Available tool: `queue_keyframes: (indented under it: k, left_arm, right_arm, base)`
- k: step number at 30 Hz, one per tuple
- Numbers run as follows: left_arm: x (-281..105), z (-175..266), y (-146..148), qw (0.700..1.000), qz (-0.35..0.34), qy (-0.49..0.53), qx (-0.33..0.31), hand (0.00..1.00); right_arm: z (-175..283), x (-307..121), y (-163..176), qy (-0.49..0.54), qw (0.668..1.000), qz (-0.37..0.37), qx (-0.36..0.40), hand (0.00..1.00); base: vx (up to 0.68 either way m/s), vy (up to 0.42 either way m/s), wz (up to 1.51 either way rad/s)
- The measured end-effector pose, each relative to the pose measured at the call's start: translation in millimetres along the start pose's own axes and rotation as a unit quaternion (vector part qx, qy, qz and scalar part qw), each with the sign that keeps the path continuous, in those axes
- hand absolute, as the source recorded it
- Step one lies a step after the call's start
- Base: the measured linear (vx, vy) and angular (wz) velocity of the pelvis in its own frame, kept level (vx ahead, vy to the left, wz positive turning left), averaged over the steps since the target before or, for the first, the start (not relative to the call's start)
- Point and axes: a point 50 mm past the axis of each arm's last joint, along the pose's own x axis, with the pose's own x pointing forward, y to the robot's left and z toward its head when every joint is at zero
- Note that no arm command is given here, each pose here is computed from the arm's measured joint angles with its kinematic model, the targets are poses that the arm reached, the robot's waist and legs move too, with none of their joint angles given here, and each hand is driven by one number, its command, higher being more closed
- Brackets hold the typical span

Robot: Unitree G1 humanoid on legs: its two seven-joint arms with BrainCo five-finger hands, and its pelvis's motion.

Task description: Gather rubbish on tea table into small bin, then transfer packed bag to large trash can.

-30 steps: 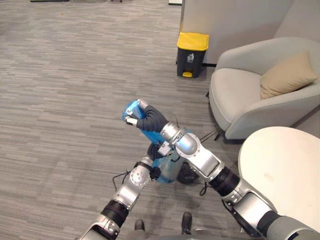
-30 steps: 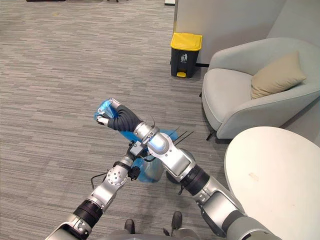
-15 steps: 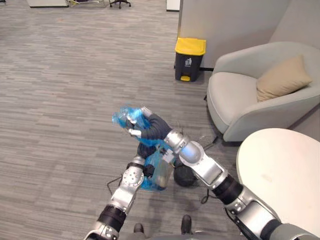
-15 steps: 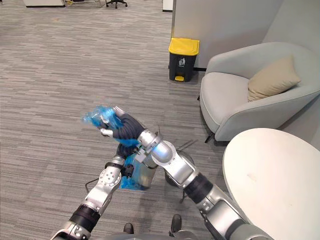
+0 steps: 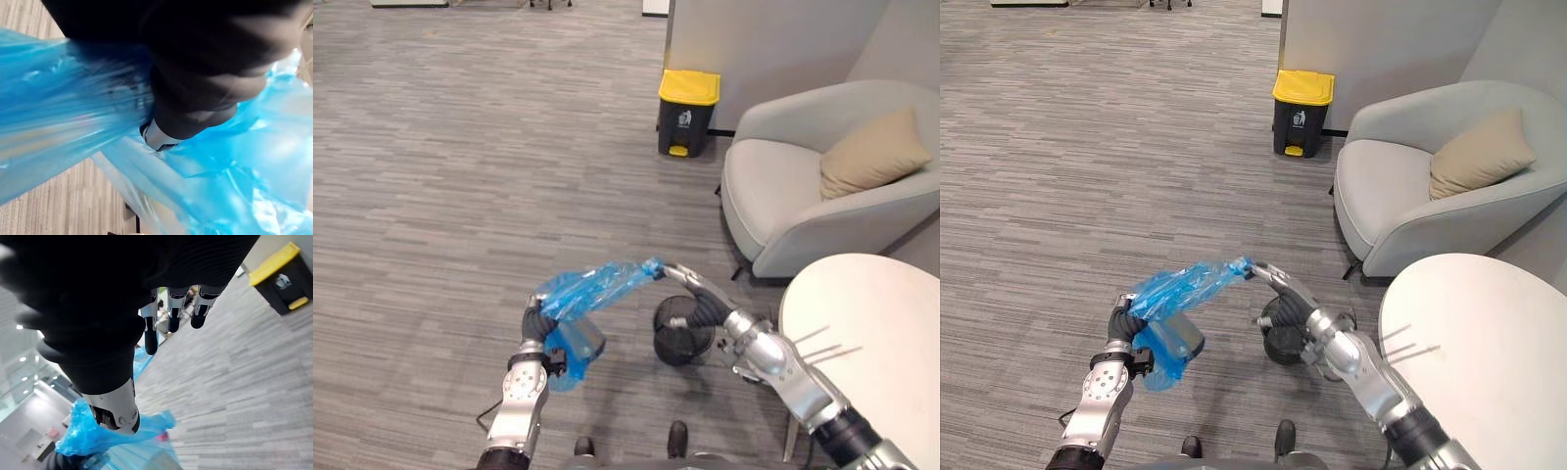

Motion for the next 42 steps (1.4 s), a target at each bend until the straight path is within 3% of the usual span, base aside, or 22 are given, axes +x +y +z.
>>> queue_keyframes:
  k: [5, 13, 23, 31, 37, 42]
  left_arm:
    - [-17.9, -43.0, 21.0, 0.995, 0.013, 0.097, -0.011, 1.0]
    - [-46.9, -86.2, 41.1, 0.979, 0.025, 0.2, -0.018, 1.0]
    - [-41.2, -86.9, 39.9, 0.978, 0.025, 0.206, -0.031, 1.0]
    - [-43.8, -86.7, 50.0, 0.978, 0.033, 0.206, -0.016, 1.0]
    - [-30.7, -66.3, 57.0, 0.986, 0.021, 0.162, 0.024, 1.0]
    - [-13.0, -55.7, 42.9, 0.99, 0.008, 0.141, 0.015, 1.0]
  right_arm:
    - [-81.8, -41.5, 17.1, 0.211, 0.967, -0.054, 0.129, 0.0]
    - [-137.3, -99.9, 27.6, 0.368, 0.894, -0.118, 0.226, 0.0]
    - [-147.3, -108.3, 10.1, 0.382, 0.853, -0.226, 0.275, 0.0]
    - [-134.6, -76.2, 0.8, 0.34, 0.868, -0.23, 0.28, 0.0]
    - [-131.3, -80.2, 21.0, 0.349, 0.868, -0.21, 0.286, 0.0]
    - [-130.0, -75.1, 4.0, 0.333, 0.877, -0.221, 0.267, 0.0]
  base:
    - [-0.01, 0.02, 0.11]
    - [0.02, 0.013, 0.13]
    - [0.04, 0.036, 0.55]
    - [0.21, 0.126, 0.06]
    - [0.38, 0.05, 0.53]
    - [0.57, -0.103, 0.29]
